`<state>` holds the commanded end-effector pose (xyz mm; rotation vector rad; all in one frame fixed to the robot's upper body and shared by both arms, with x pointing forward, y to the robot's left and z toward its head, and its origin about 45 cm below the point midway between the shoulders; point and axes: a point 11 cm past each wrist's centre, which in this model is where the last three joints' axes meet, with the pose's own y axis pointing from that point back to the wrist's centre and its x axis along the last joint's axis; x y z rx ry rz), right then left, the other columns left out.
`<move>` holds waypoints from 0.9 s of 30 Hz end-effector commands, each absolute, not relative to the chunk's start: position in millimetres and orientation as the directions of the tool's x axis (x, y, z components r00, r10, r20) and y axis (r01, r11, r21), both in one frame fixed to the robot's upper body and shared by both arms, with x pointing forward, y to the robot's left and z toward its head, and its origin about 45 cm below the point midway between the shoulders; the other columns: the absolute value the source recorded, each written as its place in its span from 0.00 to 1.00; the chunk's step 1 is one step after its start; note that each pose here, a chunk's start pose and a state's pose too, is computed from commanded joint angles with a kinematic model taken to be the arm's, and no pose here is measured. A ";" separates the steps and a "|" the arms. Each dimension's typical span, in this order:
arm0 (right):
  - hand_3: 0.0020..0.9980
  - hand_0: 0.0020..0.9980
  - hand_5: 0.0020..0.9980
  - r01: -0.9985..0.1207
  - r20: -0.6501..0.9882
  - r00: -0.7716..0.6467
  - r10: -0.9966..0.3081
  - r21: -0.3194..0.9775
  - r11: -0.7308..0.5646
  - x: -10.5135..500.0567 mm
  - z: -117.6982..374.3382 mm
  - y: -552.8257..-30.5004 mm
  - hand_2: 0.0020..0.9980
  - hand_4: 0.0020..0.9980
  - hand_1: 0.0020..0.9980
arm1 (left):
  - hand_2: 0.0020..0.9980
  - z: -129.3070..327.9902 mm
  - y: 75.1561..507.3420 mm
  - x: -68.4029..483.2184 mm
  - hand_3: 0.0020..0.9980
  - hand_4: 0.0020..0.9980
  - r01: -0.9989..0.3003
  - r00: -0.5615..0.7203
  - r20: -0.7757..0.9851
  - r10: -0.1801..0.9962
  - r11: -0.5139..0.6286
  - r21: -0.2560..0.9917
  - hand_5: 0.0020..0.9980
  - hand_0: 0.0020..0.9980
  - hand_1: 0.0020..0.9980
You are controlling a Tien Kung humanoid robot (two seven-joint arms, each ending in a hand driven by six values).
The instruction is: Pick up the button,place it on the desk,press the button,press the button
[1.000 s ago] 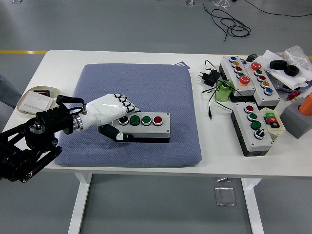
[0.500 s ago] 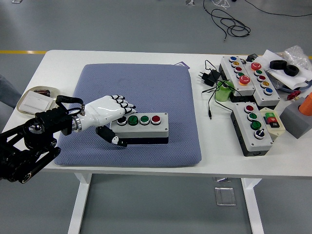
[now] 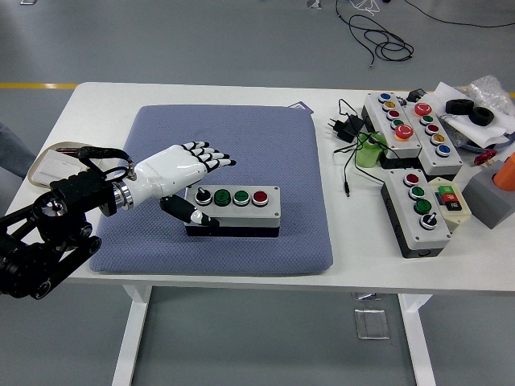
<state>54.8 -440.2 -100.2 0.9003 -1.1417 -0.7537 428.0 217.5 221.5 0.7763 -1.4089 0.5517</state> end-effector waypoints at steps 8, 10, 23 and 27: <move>0.56 0.64 0.22 0.049 0.428 0.255 -0.867 0.890 0.453 54.9 -100.0 -440.8 0.62 0.30 0.48 | 0.98 259.7 200.8 415.3 1.00 1.00 -0.747 0.008 1.000 0.019 0.665 -0.006 0.78 0.90 0.89; 0.56 0.64 0.22 0.049 0.428 0.255 -0.867 0.890 0.453 55.0 -100.0 -440.9 0.62 0.30 0.48 | 0.98 265.3 197.8 412.1 1.00 1.00 -0.746 -0.023 0.999 0.027 0.665 -0.035 0.78 0.90 0.89; 0.56 0.64 0.22 0.046 0.428 0.254 -0.867 0.890 0.453 56.7 -99.9 -440.4 0.62 0.30 0.48 | 0.04 297.8 169.7 385.0 0.68 0.77 -0.768 -0.022 0.977 0.211 0.622 -0.152 1.00 0.03 0.00; 0.56 0.64 0.22 0.045 0.428 0.255 -0.867 0.890 0.453 56.9 -99.8 -440.6 0.62 0.30 0.48 | 0.04 280.9 170.4 385.8 0.68 0.77 -0.792 0.111 0.976 0.186 0.610 -0.026 1.00 0.03 0.00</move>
